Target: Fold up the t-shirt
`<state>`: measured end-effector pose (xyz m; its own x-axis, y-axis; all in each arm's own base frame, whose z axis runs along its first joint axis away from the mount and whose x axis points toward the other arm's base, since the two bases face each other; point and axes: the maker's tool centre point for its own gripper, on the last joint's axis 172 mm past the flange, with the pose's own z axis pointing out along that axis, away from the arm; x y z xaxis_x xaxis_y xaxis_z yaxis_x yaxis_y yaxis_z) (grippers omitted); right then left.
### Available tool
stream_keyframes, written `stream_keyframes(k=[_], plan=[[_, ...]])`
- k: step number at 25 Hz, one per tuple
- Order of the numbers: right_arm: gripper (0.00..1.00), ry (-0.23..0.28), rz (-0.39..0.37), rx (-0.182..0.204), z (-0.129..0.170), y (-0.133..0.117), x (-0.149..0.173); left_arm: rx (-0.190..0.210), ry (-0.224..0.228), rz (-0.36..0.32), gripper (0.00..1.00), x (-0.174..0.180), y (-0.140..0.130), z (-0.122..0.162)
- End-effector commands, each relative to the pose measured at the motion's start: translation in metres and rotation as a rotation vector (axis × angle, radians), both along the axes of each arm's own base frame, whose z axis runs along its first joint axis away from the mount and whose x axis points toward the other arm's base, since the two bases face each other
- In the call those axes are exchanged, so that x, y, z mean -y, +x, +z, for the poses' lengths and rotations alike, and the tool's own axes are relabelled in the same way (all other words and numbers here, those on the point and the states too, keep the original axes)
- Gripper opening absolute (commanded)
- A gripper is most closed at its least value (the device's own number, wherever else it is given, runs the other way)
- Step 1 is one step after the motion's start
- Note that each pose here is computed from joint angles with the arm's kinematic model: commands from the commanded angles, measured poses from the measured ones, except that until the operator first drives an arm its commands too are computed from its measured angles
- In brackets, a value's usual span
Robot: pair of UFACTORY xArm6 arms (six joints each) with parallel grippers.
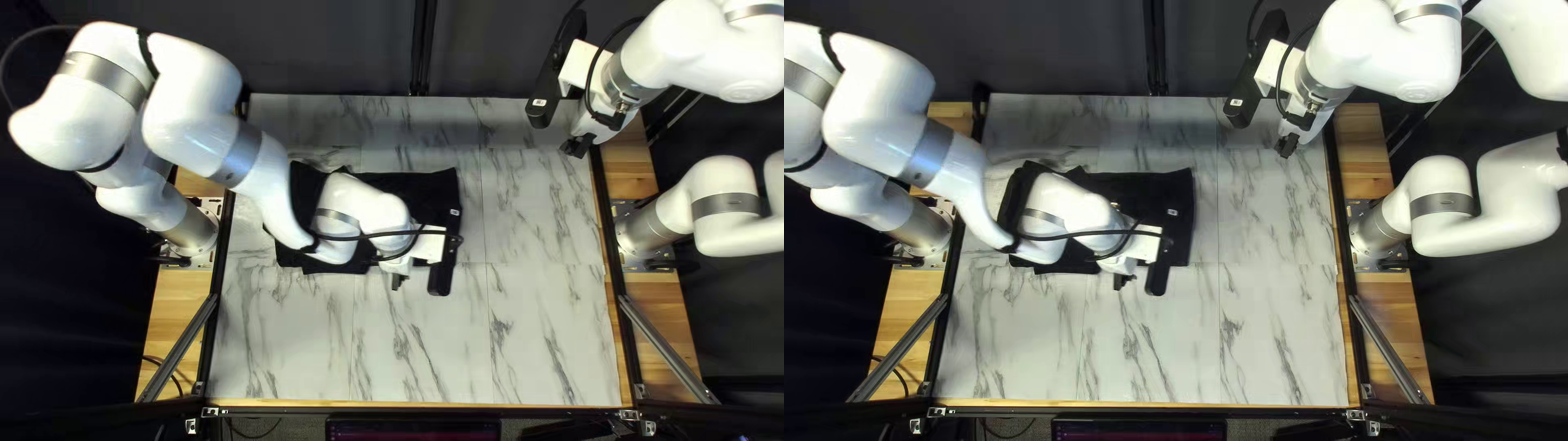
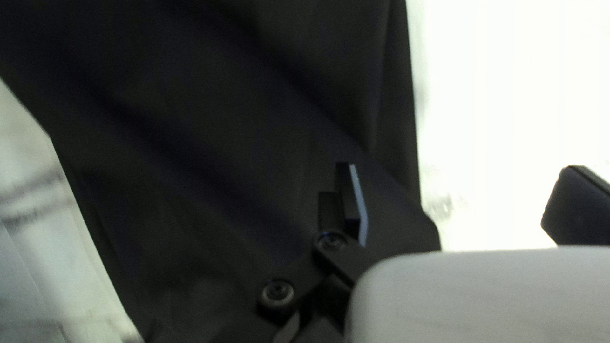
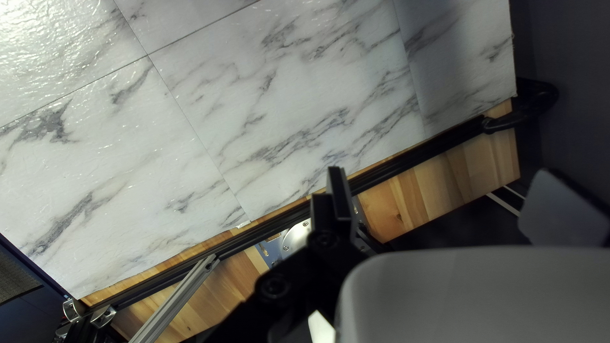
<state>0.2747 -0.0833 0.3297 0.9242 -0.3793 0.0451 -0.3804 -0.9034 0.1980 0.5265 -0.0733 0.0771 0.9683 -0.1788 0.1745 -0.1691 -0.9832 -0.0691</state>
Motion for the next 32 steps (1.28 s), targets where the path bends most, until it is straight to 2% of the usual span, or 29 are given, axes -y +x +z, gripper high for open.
stream_keyframes(k=[1,6,10,20,23,24,25,31,32], plan=[[1.00,0.000,0.000,0.000,0.000,0.000,0.000,0.027,-0.007,-0.011,1.00,-0.005,0.024,-0.009],[1.00,0.000,0.000,0.000,0.000,0.000,0.000,0.017,0.022,-0.008,1.00,-0.015,0.032,-0.017],[1.00,0.000,0.000,0.000,0.000,0.000,0.000,-0.014,0.072,0.010,1.00,-0.023,0.029,-0.022],[1.00,0.000,0.000,0.000,0.000,0.000,0.000,-0.065,0.147,0.020,0.98,-0.025,0.041,-0.032],[1.00,0.000,0.000,0.000,0.000,0.000,0.000,-0.071,0.154,0.019,0.84,-0.024,0.042,-0.036],[1.00,0.000,0.000,0.000,0.000,0.000,0.000,-0.072,0.154,0.019,0.83,-0.023,0.042,-0.036],[1.00,0.000,0.000,0.000,0.000,0.000,0.000,-0.074,0.153,0.018,0.77,-0.022,0.042,-0.037],[1.00,0.000,0.000,0.000,0.000,0.000,0.000,-0.083,0.145,0.017,0.69,-0.023,0.044,-0.043],[1.00,0.000,0.000,0.000,0.000,0.000,0.000,-0.084,0.144,0.018,0.63,-0.024,0.043,-0.043]])
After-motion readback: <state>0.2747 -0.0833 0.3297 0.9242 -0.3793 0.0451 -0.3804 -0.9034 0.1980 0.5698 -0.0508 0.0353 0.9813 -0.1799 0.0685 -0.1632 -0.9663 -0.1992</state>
